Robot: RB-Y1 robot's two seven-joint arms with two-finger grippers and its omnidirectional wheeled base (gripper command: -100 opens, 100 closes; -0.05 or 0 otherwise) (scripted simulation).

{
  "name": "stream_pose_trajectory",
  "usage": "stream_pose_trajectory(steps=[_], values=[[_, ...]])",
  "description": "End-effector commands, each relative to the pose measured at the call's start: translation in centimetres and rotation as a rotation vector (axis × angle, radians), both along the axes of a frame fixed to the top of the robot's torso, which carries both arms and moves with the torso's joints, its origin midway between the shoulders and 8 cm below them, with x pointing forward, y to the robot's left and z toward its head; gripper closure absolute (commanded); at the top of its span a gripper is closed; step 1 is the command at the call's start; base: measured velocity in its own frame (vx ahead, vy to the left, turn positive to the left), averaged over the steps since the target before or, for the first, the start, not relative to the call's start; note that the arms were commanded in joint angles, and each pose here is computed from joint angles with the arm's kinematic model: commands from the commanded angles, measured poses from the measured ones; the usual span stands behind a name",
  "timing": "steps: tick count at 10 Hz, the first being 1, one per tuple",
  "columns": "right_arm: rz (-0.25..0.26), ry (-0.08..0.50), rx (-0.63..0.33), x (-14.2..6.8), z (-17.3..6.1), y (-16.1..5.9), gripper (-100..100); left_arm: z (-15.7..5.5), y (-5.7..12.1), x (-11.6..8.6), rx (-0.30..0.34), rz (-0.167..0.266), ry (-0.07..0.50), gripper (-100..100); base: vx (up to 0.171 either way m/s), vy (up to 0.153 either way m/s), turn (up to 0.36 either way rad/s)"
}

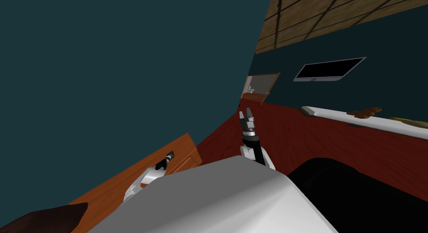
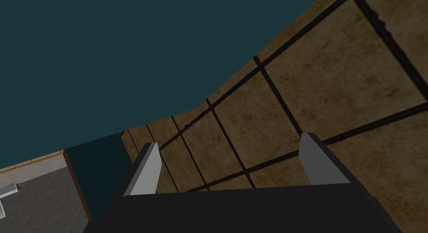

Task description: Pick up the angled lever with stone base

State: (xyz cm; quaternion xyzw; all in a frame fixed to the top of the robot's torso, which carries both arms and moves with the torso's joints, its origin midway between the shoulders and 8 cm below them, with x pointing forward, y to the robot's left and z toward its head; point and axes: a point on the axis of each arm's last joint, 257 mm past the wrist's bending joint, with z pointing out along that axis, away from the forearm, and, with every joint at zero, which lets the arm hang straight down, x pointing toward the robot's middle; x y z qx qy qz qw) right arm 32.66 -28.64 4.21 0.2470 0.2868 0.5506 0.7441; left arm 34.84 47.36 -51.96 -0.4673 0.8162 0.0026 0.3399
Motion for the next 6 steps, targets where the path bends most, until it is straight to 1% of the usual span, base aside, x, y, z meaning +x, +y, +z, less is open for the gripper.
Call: stream_pose_trajectory(steps=[1,4,5,6], values=[[0.0,0.0,0.0,0.0,0.0,0.0,0,0.36,-0.14,0.05,0.0,0.0,0.002,100,-0.033,-0.012,0.024],[0.0,0.0,0.0,0.0,0.0,0.0,0,1.18,-0.54,0.25,-0.003,-0.006,0.002,100,-0.03,-0.008,0.018],[0.0,0.0,0.0,0.0,0.0,0.0,0,0.98,-0.46,0.27,-0.002,-0.005,0.002,100,-0.013,-0.002,0.004],[0.0,0.0,0.0,0.0,0.0,0.0,0,1.0,-0.47,0.25,-0.002,-0.004,0.003,0,0.0,0.0,0.0]])
